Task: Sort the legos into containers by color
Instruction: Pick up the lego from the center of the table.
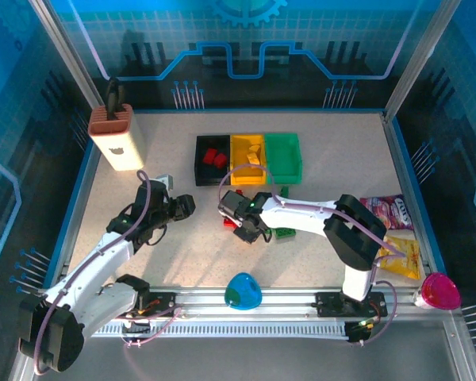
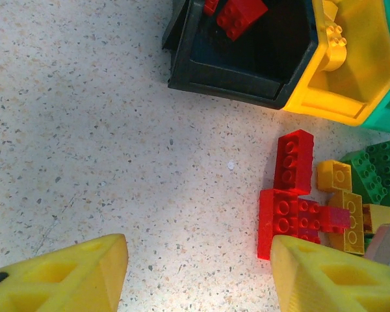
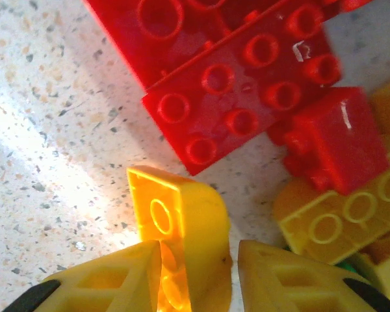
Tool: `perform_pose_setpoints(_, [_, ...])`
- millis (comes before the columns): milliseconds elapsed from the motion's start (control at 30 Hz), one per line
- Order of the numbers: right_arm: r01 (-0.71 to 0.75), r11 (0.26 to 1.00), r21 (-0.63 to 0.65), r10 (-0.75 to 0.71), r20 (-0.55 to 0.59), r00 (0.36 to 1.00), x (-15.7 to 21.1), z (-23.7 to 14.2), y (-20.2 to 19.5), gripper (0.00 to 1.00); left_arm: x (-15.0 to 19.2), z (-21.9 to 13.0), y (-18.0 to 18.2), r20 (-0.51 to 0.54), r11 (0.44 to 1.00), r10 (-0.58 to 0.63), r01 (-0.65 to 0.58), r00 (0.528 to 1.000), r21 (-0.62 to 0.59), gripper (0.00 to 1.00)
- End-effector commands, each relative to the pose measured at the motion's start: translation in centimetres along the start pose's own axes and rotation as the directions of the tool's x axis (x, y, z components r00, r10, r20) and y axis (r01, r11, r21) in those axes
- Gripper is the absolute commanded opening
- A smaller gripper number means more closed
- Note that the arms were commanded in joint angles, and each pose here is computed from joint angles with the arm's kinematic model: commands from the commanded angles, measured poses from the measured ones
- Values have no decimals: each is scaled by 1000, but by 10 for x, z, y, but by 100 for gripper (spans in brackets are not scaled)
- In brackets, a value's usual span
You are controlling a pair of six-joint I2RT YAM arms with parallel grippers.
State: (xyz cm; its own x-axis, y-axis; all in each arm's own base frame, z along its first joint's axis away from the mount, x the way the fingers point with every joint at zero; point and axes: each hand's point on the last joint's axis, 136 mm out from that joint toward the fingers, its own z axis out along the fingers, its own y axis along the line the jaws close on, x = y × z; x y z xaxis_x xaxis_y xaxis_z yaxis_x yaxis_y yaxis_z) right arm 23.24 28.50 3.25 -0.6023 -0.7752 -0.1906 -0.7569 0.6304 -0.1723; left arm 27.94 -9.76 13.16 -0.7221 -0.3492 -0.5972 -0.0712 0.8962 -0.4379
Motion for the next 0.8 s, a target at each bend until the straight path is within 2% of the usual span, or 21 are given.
perform_pose_setpoints(0, [6, 999, -52, -11, -94, 996, 19, 18, 16, 37, 1, -1, -7, -1, 999, 2, -2, 1000, 34, 60])
perform_pose_setpoints(133, [3, 998, -57, -8, -95, 995, 17, 17, 19, 35, 1, -2, -6, 3, 999, 3, -3, 1000, 32, 60])
perform_pose_setpoints(400, [-20, 999, -34, 19, -14, 1000, 6, -6, 10, 22, -2, -2, -7, 12, 1000, 6, -6, 1000, 30, 60])
perform_pose_setpoints(767, [-120, 990, -68, 131, 194, 972, -33, -67, -30, 22, -1, -1, -7, 7, 999, 8, -8, 1000, 34, 60])
